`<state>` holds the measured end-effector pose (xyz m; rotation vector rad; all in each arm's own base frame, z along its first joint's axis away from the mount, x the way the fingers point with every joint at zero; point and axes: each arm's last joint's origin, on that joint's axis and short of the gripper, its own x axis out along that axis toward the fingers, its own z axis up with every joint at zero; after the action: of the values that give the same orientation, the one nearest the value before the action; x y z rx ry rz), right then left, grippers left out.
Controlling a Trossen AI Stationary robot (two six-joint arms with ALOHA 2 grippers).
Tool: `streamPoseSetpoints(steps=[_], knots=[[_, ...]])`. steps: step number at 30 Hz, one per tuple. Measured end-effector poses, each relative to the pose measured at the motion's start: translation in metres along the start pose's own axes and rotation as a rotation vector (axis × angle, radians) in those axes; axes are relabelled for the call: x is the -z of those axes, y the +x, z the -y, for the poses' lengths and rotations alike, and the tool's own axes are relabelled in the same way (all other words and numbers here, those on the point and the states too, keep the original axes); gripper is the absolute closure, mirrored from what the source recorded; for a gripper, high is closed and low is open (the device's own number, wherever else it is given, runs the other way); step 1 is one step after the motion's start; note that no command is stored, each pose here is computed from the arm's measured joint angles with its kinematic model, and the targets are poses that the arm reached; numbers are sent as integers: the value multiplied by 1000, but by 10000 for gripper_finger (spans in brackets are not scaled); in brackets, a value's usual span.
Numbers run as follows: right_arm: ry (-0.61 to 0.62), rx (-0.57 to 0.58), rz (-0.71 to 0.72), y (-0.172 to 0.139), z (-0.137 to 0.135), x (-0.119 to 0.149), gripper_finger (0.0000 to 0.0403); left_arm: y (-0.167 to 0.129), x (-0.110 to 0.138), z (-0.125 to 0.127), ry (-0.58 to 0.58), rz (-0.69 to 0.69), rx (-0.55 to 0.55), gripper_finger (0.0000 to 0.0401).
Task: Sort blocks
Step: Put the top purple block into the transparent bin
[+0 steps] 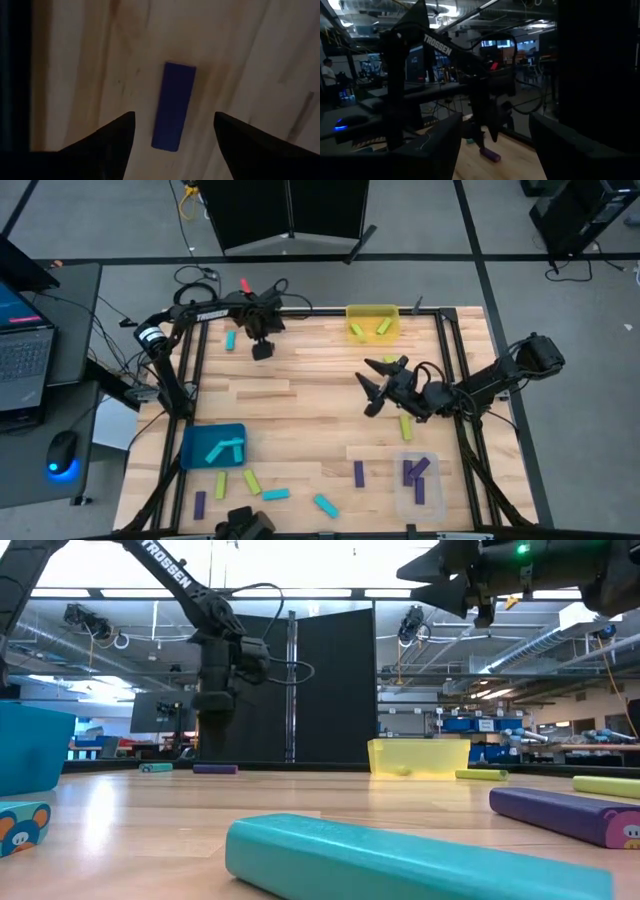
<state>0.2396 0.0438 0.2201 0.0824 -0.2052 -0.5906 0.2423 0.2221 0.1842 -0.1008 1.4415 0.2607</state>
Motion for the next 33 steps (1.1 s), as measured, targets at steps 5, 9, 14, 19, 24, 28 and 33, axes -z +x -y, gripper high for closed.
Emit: streamPoseSetpoints(steps=[5,9,14,19,24,28,33], knots=[[2,0,-1,0,0,0,162,8,3,2,26,4,-7,121],[3,1,-1,0,0,0,162,17,3,2,34,-22,-7,121],[11,1,-1,0,0,0,165,37,0,0,37,-61,10,121],[15,0,-2,0,0,0,165,44,0,0,34,-81,20,129],[16,0,-1,0,0,0,167,45,0,1,35,-84,19,201],[16,0,-1,0,0,0,167,46,0,1,36,-80,16,288],[16,0,-1,0,0,0,169,46,0,1,32,-77,20,300]])
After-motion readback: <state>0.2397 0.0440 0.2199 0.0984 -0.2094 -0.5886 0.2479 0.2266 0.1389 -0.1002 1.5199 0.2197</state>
